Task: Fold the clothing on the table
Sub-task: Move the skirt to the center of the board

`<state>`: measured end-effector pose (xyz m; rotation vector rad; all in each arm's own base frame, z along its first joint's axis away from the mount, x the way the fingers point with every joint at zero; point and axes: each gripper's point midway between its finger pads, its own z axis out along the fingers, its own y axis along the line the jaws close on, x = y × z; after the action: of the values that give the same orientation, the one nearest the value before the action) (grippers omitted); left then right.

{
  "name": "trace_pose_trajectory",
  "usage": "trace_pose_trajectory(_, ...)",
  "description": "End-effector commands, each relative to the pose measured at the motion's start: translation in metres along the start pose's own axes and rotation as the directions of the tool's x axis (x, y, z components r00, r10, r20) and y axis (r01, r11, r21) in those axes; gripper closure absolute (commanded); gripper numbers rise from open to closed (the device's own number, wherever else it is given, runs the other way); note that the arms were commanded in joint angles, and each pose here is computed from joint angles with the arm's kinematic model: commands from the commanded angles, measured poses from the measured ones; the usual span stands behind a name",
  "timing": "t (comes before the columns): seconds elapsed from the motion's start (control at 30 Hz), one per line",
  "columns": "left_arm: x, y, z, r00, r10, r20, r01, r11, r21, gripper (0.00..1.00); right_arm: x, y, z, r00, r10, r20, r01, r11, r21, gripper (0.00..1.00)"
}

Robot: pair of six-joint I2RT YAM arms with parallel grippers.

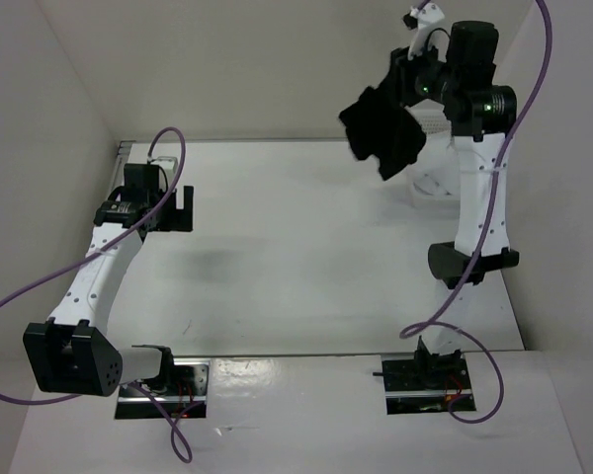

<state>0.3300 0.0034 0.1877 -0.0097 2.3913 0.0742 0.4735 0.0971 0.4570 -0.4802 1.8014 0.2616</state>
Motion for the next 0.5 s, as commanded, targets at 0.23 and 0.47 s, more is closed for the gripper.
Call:
trace_pose_trajectory(0.23,-0.003,0.003,0.000,1.000,0.008,0.018,-0.008,1.000,-0.014,0.00,0.138,0.095,0.030,0.928,-0.175,-0.330,0.081,0.957,-0.280,0.02)
trace_pose_trajectory(0.47,-0.004,0.006,-0.003,1.000,0.008,0.029,-0.007,0.999,-0.032,0.00,0.252,0.151,0.033,0.795,-0.327,-0.511,0.150,0.922,-0.356,0.02)
